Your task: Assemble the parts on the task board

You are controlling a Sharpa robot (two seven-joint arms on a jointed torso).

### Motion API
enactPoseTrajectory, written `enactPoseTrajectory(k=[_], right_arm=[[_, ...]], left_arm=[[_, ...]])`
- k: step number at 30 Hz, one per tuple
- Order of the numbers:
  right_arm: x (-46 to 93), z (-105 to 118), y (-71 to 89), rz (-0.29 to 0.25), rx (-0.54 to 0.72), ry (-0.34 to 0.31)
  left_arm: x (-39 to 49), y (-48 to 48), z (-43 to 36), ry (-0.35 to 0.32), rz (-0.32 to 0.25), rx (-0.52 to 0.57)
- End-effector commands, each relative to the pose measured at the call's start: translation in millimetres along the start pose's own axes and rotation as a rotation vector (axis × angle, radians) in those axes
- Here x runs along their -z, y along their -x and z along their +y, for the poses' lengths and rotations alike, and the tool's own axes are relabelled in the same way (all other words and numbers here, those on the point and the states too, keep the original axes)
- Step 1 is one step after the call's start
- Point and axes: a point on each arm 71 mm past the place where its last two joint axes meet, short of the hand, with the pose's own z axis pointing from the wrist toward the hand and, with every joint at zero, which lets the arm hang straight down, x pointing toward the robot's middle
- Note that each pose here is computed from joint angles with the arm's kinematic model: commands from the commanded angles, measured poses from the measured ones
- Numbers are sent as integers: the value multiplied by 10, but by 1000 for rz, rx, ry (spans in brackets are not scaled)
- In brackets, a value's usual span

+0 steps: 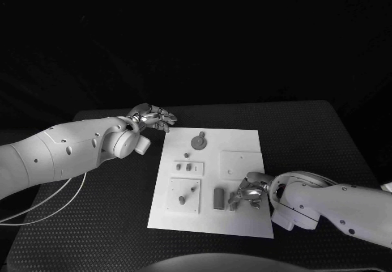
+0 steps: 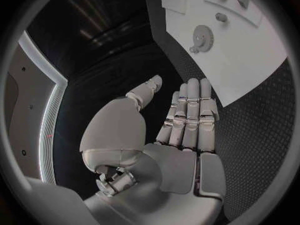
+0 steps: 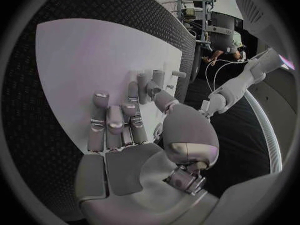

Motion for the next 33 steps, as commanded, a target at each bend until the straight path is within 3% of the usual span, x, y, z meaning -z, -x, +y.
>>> enactPoseTrajectory(k=[1, 33], right_arm=[[1, 22, -92, 52, 2, 20], [28, -52, -63, 50, 10, 13]], left_arm=[[-2, -17, -15, -8, 13, 4], [2, -9, -10, -7, 12, 2]])
